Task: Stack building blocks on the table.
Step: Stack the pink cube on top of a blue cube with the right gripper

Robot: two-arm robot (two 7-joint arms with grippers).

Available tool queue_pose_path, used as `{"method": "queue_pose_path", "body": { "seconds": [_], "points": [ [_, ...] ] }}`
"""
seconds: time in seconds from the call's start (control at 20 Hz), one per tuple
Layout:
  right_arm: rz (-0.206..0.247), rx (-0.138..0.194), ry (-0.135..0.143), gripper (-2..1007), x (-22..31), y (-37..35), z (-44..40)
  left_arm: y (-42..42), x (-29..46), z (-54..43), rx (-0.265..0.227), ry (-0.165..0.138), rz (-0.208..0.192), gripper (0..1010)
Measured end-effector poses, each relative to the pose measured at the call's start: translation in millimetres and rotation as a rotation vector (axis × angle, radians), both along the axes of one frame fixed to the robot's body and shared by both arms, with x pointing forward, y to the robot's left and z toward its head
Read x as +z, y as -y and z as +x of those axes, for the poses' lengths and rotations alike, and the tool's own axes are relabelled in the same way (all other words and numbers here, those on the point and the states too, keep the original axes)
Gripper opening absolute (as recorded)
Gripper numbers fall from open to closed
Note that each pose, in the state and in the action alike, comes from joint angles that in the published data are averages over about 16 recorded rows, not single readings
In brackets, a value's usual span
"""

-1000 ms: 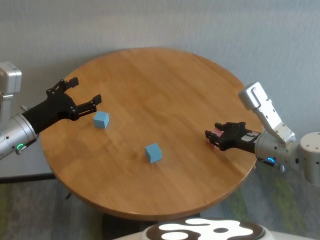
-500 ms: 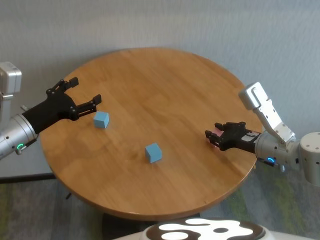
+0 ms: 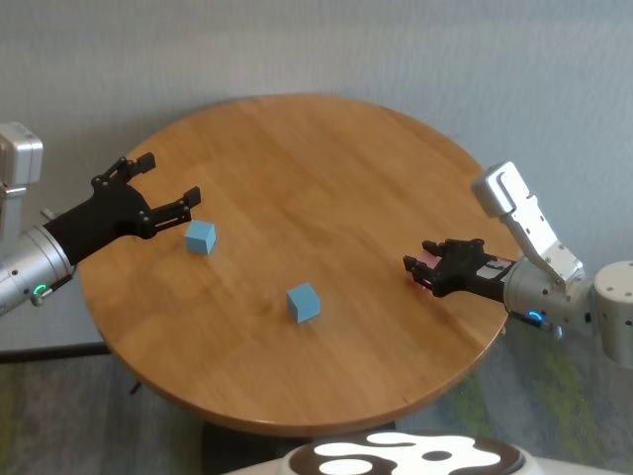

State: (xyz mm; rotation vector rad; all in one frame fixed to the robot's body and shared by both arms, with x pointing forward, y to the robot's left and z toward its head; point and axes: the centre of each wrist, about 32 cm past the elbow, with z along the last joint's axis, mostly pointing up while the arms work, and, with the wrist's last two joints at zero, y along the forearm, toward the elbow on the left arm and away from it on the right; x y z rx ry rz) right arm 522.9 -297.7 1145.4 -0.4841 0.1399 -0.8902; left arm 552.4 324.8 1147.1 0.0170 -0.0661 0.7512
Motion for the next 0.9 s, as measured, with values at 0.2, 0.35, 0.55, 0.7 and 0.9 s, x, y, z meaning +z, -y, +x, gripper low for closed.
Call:
{"method": "queue_pose_path", "body": {
  "seconds": [0.2, 0.35, 0.55, 0.7, 0.9],
  "points": [
    [0.01, 0.026, 0.02, 352, 5.3, -5.7, 1.6, 0.0, 0.0, 0.0, 0.0, 0.0, 0.0, 1000],
    [0.019, 0.054, 0.036, 352, 10.9, -12.9, 2.9, 0.0, 0.0, 0.0, 0.0, 0.0, 0.0, 1000],
    [0.033, 0.099, 0.053, 352, 19.9, -25.8, 4.5, 0.0, 0.0, 0.0, 0.0, 0.0, 0.0, 1000],
    [0.039, 0.135, 0.056, 352, 26.0, -37.0, 4.7, 0.0, 0.0, 0.0, 0.0, 0.0, 0.0, 1000],
    [0.039, 0.181, 0.053, 352, 31.9, -52.7, 3.7, 0.0, 0.0, 0.0, 0.0, 0.0, 0.0, 1000]
  ]
}}
